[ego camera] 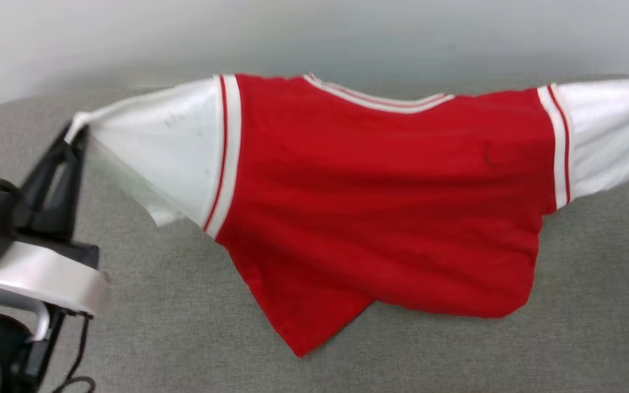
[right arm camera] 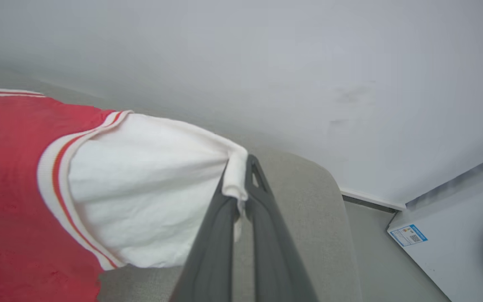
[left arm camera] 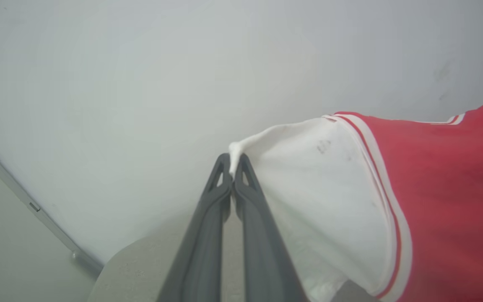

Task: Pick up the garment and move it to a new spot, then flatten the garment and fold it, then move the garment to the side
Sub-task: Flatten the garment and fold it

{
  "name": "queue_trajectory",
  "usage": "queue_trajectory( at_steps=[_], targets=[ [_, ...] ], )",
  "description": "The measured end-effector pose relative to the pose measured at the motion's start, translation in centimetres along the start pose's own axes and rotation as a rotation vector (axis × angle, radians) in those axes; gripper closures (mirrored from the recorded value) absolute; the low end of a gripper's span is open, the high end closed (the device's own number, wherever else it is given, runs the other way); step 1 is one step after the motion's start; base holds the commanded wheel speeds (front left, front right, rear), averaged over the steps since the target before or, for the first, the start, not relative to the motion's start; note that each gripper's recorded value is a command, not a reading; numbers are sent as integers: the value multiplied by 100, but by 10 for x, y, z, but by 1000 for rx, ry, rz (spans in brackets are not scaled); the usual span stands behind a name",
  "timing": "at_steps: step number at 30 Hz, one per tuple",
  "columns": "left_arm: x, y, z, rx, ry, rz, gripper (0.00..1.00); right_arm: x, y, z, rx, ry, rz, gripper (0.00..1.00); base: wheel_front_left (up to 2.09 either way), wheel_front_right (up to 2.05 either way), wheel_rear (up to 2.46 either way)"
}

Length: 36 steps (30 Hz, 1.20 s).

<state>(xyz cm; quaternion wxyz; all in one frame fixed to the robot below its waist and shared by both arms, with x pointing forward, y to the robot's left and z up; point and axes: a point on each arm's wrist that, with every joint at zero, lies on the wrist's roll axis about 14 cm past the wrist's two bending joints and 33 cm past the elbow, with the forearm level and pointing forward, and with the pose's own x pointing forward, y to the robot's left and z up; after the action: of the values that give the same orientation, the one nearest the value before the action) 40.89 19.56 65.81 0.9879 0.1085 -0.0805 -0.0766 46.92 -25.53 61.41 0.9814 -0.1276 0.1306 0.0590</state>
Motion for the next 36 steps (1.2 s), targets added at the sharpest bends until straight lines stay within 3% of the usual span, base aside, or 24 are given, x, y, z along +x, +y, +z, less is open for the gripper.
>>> queue_trajectory(
  at_steps=[9,21,28,36],
  targets=[
    [2,31,79,99,-261,73,100,-36,-19,94,-45,-309,-67,100,0,0,0],
    [13,56,154,163,-545,124,100,-49,-33,156,-44,-516,-99,100,0,0,0],
    [53,61,160,158,-583,96,100,-24,-41,174,-32,-550,-104,100,0,0,0],
    [128,67,151,182,-593,59,100,34,-58,191,7,-583,-121,100,0,0,0]
  ],
)
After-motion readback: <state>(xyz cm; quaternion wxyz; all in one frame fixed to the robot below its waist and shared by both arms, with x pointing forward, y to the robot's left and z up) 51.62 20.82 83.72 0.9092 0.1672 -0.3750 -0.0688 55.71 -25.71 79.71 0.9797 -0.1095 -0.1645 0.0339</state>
